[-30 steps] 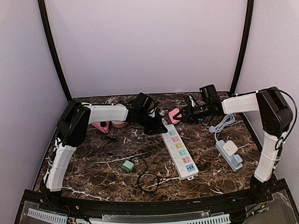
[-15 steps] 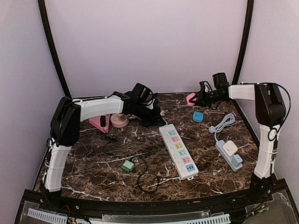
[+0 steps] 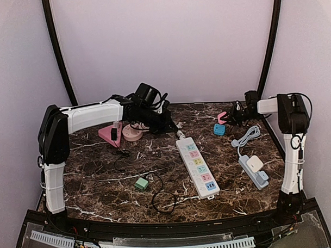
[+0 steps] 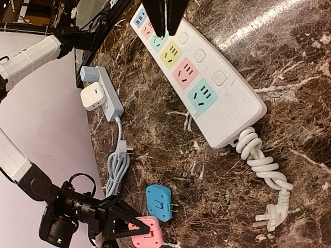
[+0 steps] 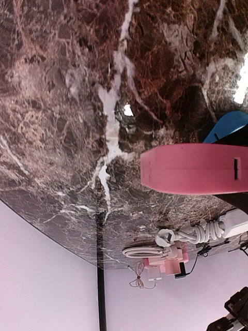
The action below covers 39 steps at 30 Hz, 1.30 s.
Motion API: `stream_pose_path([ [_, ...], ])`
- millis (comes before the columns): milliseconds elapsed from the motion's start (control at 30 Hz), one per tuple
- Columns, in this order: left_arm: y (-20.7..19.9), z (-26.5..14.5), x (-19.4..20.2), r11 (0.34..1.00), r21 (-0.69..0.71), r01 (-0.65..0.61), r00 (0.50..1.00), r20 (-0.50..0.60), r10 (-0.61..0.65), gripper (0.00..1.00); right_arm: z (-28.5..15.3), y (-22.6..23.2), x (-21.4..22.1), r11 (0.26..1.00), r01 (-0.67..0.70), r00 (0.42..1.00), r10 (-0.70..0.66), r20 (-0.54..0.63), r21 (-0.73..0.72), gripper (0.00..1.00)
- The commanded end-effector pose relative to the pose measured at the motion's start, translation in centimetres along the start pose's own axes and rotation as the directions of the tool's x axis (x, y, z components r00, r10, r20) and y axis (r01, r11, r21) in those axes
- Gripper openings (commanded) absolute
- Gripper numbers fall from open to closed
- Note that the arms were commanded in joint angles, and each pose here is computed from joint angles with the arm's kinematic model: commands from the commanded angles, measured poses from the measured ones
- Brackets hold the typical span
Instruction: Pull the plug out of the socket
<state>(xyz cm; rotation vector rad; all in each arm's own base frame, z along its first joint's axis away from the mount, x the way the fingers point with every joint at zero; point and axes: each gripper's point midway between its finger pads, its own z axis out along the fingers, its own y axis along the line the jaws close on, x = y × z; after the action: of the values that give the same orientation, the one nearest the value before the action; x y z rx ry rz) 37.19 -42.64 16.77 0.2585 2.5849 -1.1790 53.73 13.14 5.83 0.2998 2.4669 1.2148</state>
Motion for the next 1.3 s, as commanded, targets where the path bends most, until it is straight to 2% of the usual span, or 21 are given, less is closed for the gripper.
stream_pose_path([
  [0,-0.2,-1.0,0.3,1.000,-0.005,-0.012,1.000,0.011,0.012,0.02,-1.2,-0.9,-1.3,0.998,-0.032,0.999,0.033,0.024,-0.051,0.07],
  [100,0.0,-0.8,0.4,1.000,-0.003,-0.006,1.000,0.010,0.006,0.02,-1.8,-1.1,-1.4,0.998,-0.047,0.998,0.049,0.034,-0.050,0.13],
  [333,0.0,-0.8,0.4,1.000,-0.004,-0.005,1.000,0.010,0.005,0.02,-2.9,-2.5,-1.4,0.996,-0.047,0.998,0.043,0.051,0.077,0.24],
  [433,0.1,-0.7,0.4,1.000,-0.004,-0.002,1.000,0.011,0.002,0.03,-3.6,-3.1,-1.5,0.991,-0.043,0.997,0.035,0.063,0.125,0.36],
  [567,0.1,-0.8,0.3,1.000,-0.001,-0.003,1.000,0.013,0.003,0.03,-4.6,-3.0,-1.6,0.986,-0.025,0.996,0.011,0.083,0.167,0.46],
  [1000,0.1,-0.6,0.3,1.000,0.008,-0.004,1.000,0.013,0.004,0.03,-8.7,-1.9,-1.5,0.954,0.044,0.985,-0.090,0.146,0.296,0.58],
  [1267,-0.4,-0.4,0.1,0.999,0.037,-0.012,1.000,0.010,0.012,0.03,-11.3,0.0,2.2,0.939,0.085,0.978,-0.142,0.150,0.333,0.64],
])
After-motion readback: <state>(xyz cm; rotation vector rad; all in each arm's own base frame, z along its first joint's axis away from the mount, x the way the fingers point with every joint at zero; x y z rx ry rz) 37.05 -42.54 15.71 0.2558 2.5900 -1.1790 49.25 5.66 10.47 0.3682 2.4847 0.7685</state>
